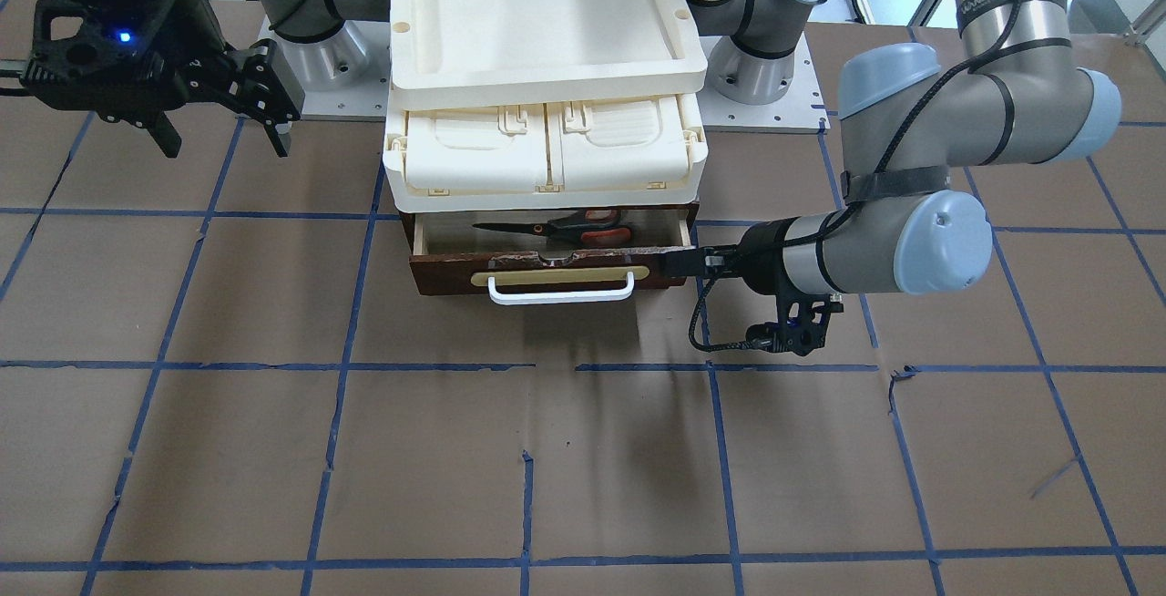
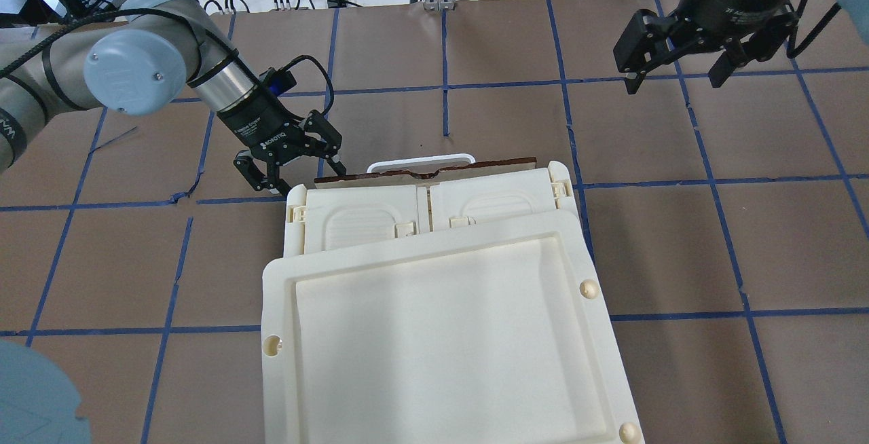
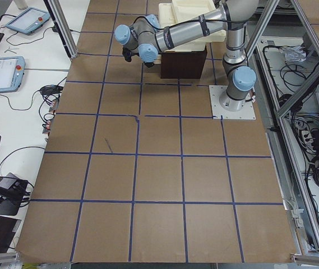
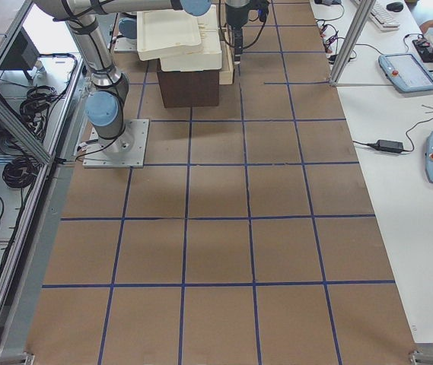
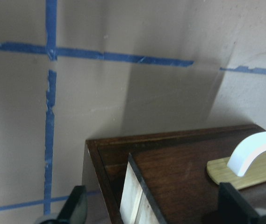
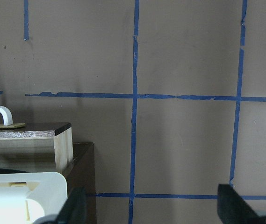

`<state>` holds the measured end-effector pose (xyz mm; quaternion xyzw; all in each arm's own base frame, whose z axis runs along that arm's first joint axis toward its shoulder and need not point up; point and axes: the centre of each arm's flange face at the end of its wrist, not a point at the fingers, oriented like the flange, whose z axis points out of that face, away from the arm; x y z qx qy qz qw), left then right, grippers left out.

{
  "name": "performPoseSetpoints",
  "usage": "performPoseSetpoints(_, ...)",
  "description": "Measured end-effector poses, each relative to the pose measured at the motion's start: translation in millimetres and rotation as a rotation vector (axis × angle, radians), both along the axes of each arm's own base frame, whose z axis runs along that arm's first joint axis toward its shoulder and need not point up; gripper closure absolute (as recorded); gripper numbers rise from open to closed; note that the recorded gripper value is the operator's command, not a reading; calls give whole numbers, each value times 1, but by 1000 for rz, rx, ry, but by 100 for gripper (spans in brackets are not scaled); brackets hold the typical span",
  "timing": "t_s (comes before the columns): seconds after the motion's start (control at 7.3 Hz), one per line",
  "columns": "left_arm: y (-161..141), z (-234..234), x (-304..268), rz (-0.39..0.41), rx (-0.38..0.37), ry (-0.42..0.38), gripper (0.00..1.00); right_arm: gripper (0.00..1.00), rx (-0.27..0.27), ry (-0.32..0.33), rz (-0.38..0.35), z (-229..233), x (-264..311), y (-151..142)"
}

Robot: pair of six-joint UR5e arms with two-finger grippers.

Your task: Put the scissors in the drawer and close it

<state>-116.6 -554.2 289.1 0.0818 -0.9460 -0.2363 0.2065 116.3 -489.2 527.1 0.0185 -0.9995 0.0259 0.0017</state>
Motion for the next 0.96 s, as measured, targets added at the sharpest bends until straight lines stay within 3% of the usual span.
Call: performPoseSetpoints(0.96,26,-10,1,-17,171,-15,0,0,5,-3,0,-3,1,-2)
